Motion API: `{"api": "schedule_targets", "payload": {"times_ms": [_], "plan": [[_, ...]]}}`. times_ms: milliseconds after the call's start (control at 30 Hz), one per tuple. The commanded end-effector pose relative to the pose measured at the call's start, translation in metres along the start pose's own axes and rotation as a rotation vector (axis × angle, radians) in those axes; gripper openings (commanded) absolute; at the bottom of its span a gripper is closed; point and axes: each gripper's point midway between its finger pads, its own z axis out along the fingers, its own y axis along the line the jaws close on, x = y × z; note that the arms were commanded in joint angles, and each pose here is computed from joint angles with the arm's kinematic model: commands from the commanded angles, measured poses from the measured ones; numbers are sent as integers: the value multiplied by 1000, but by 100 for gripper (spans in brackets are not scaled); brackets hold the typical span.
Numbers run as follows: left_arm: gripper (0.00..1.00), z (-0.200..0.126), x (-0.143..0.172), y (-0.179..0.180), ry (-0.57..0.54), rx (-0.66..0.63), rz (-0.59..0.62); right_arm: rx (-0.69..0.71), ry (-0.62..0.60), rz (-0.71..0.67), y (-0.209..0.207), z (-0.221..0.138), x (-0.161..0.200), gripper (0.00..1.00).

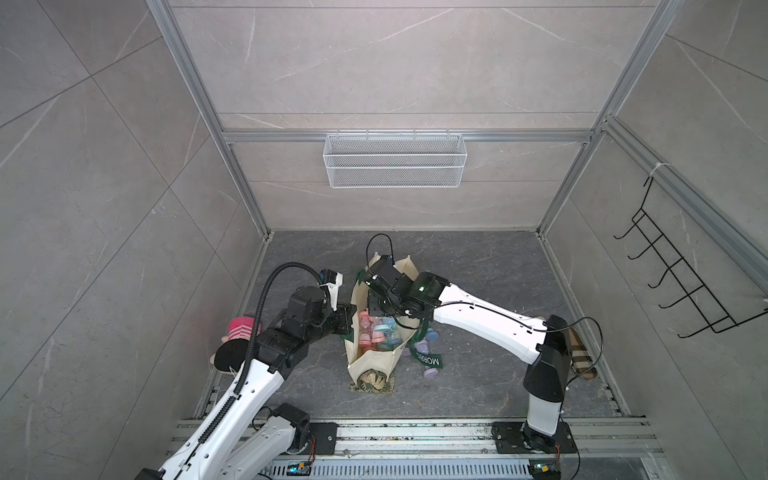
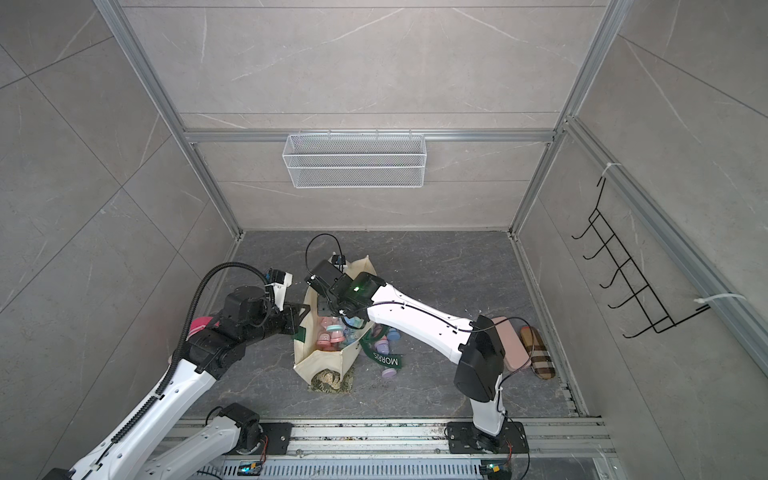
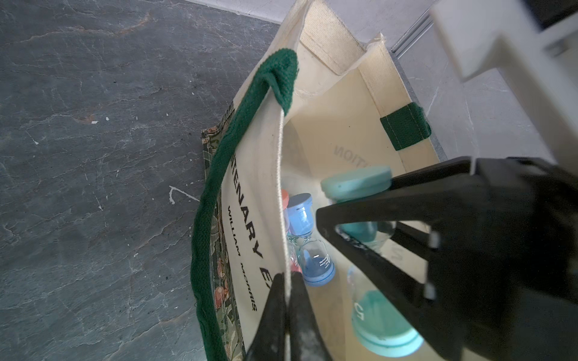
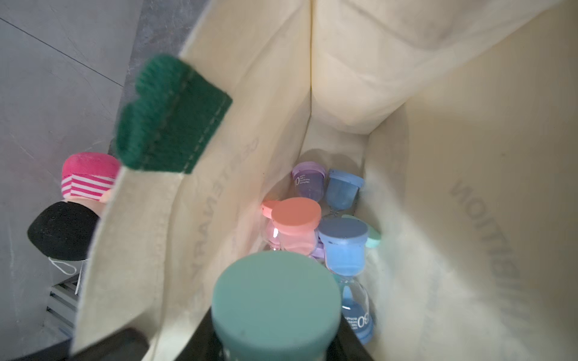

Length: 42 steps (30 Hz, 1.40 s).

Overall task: Put the hourglass into the canvas bag
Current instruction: Place the hourglass in the canvas bag.

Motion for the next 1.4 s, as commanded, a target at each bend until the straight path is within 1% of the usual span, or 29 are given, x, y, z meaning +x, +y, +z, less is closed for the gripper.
{"api": "schedule_targets", "payload": {"times_ms": [0, 700, 733, 800, 933, 1000, 1167, 1367], "plan": [[0, -9, -15, -14, -61, 53, 28, 3, 21, 23, 1, 15, 9, 0], [0, -5, -15, -13, -50, 52, 26, 67, 89, 76, -35, 51, 26, 0], [0, -4, -14, -13, -48, 50, 26, 67, 94, 80, -37, 52, 26, 2], [0, -4, -15, -12, -48, 46, 26, 75, 98, 84, -40, 55, 27, 12], [0, -7, -15, -12, -55, 47, 27, 76, 95, 84, -42, 53, 24, 37], [0, -7, -15, -12, -57, 47, 27, 72, 87, 83, -41, 49, 21, 46], [0, -5, -15, -14, -51, 55, 27, 66, 66, 82, -40, 36, 15, 58], [0, -7, -16, -13, -58, 51, 27, 33, 18, 59, -30, 7, 1, 60]]}}
